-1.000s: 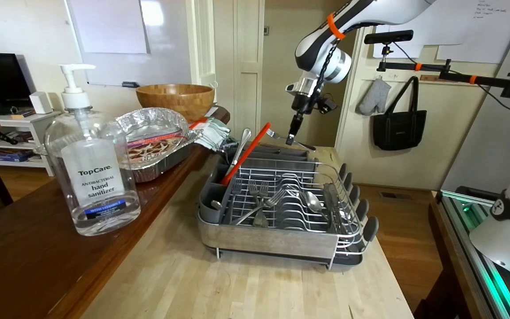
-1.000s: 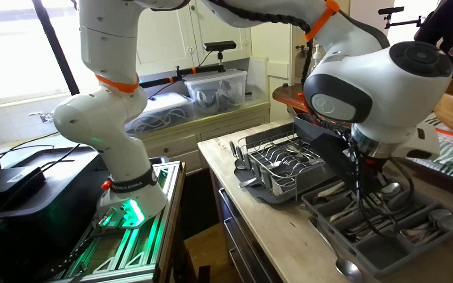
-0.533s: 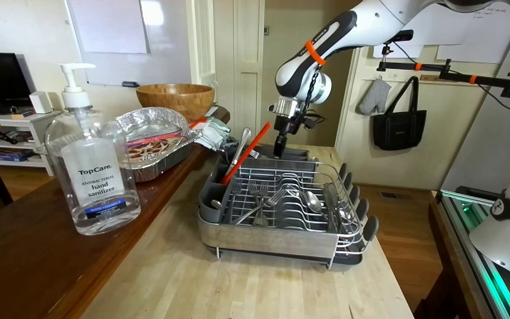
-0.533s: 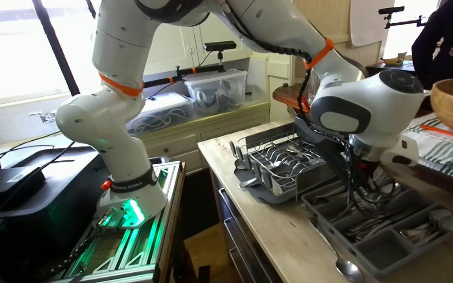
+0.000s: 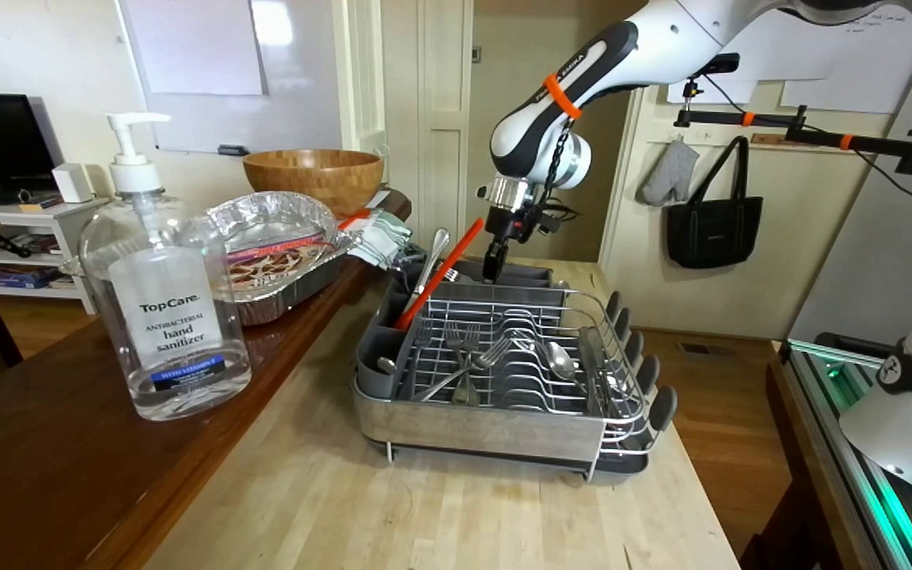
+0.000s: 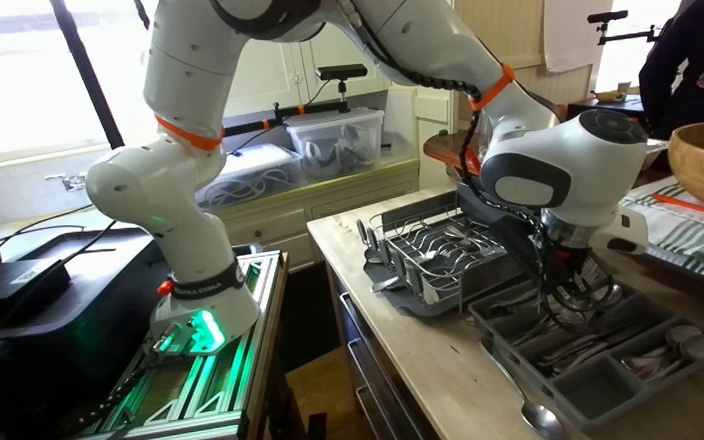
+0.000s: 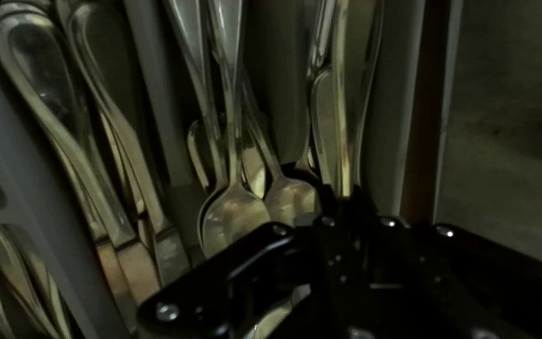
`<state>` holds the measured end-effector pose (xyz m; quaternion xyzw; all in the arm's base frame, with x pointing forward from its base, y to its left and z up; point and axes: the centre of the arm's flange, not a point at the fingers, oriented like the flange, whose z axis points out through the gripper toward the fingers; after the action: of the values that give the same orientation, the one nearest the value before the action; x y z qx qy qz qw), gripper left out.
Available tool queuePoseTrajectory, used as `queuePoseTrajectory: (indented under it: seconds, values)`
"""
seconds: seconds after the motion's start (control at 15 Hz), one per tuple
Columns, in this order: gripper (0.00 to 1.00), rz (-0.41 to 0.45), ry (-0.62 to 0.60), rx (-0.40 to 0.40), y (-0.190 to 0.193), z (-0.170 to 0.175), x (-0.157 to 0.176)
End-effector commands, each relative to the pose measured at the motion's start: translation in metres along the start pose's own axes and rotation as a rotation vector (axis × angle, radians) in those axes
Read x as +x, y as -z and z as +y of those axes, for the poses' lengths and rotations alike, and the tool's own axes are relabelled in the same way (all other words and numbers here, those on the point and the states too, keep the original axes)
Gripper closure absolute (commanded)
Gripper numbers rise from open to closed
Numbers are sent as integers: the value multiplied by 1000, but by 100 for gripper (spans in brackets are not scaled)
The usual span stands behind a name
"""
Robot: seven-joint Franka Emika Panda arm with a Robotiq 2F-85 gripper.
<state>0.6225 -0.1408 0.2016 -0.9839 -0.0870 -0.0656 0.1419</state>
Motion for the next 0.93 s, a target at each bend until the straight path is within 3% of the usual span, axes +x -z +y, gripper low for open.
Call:
queuePoseTrajectory:
  seconds: [0.0, 0.6, 0.73, 0.87]
  values:
    - [98, 6, 23, -36, -9, -13, -6]
    - [98, -41, 94, -53, -29, -35, -9]
    - [64, -41, 97, -57, -29, -36, -8]
    - [49, -36, 98, -69, -28, -36, -7]
